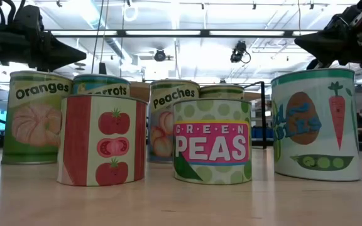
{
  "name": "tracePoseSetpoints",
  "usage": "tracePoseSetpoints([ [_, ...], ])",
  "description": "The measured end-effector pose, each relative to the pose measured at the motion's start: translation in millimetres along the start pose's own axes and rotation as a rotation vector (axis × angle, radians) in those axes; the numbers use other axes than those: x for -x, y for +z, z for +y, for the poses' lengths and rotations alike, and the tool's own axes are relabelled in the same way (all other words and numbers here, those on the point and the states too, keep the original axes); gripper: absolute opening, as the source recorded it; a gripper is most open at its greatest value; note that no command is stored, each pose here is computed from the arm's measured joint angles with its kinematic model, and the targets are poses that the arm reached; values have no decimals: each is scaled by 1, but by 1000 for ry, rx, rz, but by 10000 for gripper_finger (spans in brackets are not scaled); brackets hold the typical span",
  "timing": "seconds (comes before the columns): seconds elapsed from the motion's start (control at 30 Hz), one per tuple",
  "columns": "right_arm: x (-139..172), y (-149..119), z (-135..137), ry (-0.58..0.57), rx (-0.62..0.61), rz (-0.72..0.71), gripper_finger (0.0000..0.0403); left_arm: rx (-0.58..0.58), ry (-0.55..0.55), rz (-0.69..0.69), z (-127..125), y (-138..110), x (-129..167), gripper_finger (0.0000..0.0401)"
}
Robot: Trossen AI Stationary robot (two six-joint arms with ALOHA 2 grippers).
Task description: Pick and place cans onto a shelf
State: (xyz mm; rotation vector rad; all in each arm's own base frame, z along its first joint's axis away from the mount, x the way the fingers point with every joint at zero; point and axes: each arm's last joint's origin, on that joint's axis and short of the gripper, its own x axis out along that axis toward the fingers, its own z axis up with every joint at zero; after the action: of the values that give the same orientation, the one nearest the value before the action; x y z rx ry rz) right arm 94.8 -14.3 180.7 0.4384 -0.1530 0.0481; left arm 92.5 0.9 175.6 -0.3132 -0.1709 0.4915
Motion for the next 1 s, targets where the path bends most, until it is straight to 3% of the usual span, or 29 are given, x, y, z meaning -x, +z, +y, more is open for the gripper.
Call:
tracePoseSetpoints([
  [0.2,0,0,0,0,0,0,18,299,48,-32,1,2,0,15],
  [0.37,0,0,0,0,0,0,18,246,309,-135,9,3,2,15],
  [0.47,0,0,0,0,0,0,18,243,364,-157,11,4,2,15],
  [0.7,0,0,0,0,0,0,18,264,358,-167,10,5,2,15],
  [0.87,0,0,0,0,0,0,18,541,276,-211,8,8,2,15],
  [1.0,0,0,0,-17,75,-8,18,742,222,-217,7,8,1,15],
])
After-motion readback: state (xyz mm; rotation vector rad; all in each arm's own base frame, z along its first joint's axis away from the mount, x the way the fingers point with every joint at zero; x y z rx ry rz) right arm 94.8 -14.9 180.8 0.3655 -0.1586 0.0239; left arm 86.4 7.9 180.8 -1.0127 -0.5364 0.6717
